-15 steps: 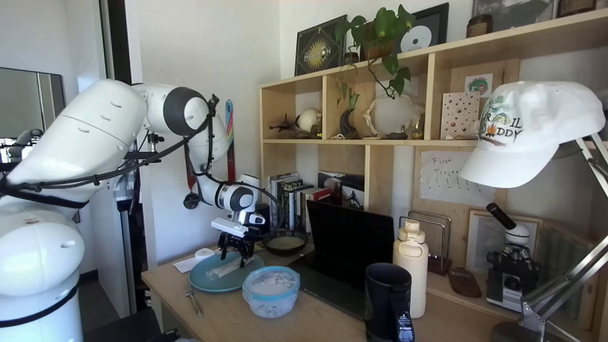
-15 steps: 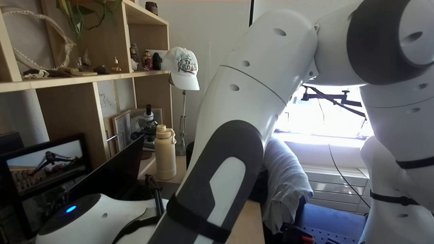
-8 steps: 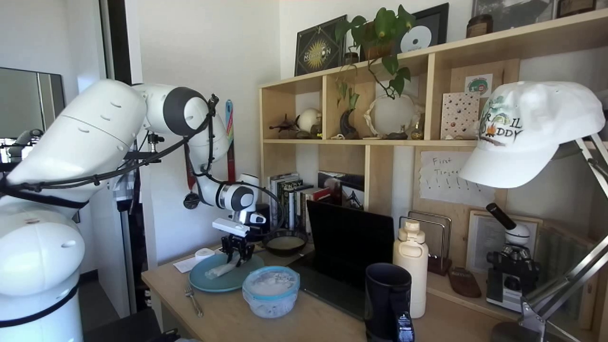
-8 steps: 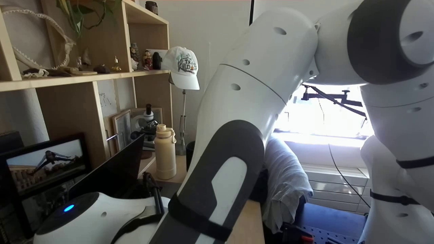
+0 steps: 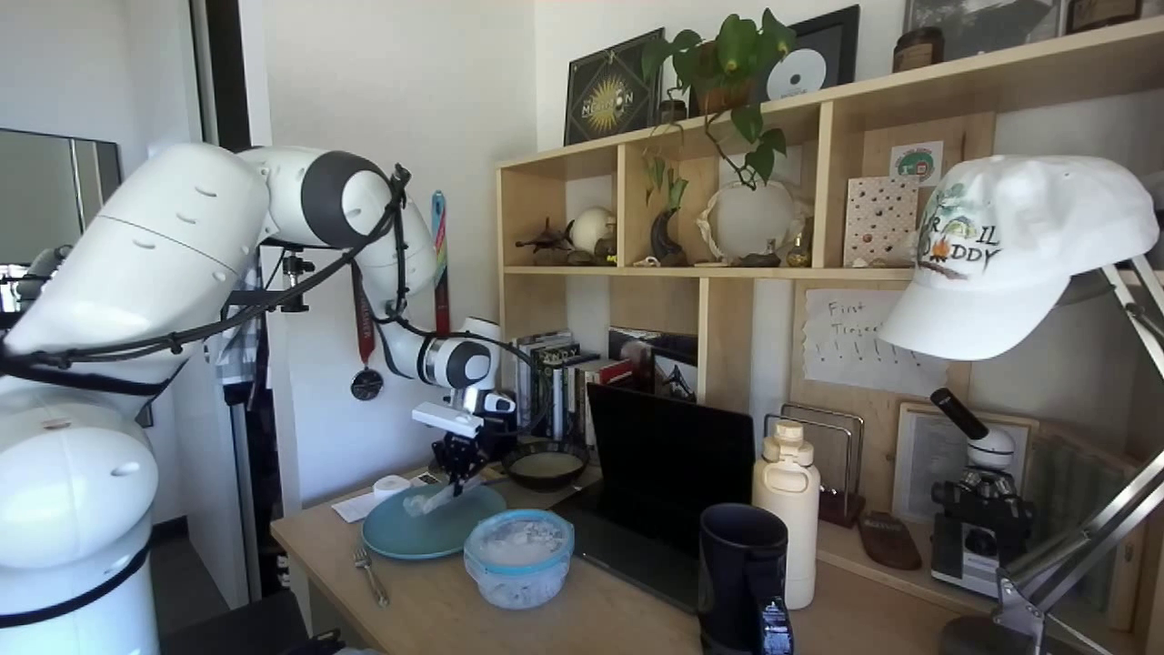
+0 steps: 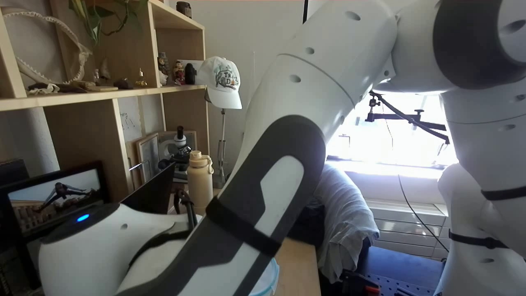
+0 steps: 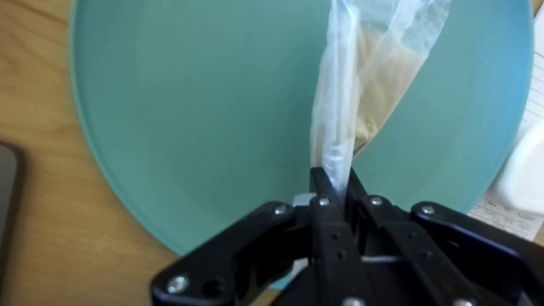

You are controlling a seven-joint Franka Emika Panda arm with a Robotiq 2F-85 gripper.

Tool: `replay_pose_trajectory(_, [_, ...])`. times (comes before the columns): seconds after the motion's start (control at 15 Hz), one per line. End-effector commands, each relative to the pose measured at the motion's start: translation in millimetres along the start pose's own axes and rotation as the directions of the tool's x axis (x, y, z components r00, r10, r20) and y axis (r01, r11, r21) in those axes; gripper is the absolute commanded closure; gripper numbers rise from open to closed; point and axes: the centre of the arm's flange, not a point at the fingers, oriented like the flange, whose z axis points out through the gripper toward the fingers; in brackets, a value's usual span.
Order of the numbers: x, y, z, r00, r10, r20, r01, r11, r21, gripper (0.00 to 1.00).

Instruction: Move the plastic spoon and the metal fork to the right.

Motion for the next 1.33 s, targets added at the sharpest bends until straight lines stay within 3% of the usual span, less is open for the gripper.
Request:
replay_pose_trajectory(0.0, [-30, 0, -65, 1.0, 0.015, 0.027, -0.016, 1.0, 0.011, 0.94])
replay_pose_trajectory(0.27, [-83, 3, -125, 0.986, 0.132, 0.099, -0.126, 0.99, -0.062, 0.95])
replay_pose_trajectory(0.47, [-137, 16, -148, 0.955, 0.282, 0.095, -0.269, 0.955, -0.127, 0.95])
replay_pose_trajectory(0.8, [-235, 46, -151, 0.862, 0.504, 0.061, -0.481, 0.849, -0.216, 0.95])
replay_pose_trajectory(1.07, [-313, 69, -146, 0.785, 0.619, 0.009, -0.593, 0.756, -0.278, 0.94])
replay_pose_trajectory(1.27, [-354, 86, -148, 0.733, 0.68, -0.013, -0.645, 0.69, -0.328, 0.94])
